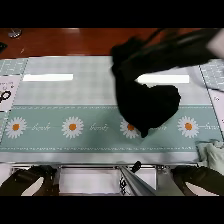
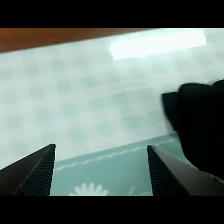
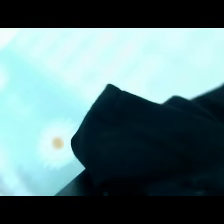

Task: Fold the shirts.

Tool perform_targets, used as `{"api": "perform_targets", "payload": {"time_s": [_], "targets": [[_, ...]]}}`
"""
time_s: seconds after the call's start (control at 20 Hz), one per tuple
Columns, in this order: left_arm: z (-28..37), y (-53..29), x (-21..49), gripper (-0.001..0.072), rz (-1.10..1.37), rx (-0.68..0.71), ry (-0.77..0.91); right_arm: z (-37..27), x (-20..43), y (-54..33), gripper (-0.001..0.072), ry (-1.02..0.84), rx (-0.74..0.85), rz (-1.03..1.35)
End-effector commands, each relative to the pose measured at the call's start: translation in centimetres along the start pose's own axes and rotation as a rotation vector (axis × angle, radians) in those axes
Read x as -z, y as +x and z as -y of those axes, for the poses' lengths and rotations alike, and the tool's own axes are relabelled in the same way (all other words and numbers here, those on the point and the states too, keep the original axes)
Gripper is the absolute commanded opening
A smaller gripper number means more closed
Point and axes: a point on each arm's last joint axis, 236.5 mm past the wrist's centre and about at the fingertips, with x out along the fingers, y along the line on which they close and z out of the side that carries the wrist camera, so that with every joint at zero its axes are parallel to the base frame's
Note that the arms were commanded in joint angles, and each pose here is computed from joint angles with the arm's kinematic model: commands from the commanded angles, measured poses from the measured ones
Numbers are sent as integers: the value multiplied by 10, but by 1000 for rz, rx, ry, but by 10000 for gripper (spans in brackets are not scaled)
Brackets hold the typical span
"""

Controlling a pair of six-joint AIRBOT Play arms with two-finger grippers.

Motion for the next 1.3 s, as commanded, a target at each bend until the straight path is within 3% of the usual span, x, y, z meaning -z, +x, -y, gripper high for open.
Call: {"api": "perform_targets", "payload": {"time_s": [0.0,0.05,0.1,0.15,0.35,0.45,0.5,0.65,0.85,1.05,1.25], "targets": [[-28,9,24,683,-97,-118,2,-86,77,119,31,-151,-96,-244],[-32,12,29,683,-121,-131,2,-87,98,140,167,-197,-72,-301],[-33,15,35,683,-144,-137,2,-81,116,155,423,-241,-35,-357],[-34,20,42,683,-169,-138,2,-67,129,161,513,-275,13,-411],[-37,55,88,684,-329,-145,-13,42,108,102,545,-365,356,-477],[-19,83,134,685,-470,-67,-47,106,82,47,618,-286,522,-442],[-2,99,160,685,-538,4,-82,134,73,21,618,-200,557,-403],[40,148,227,707,-636,176,-209,213,74,-46,618,86,615,-329],[49,170,307,707,-770,217,-373,284,116,-115,618,375,604,-330],[14,171,325,706,-732,156,-473,323,125,-155,617,542,590,-193],[-19,175,351,705,-759,101,-559,341,127,-174,617,593,597,-120]]}}
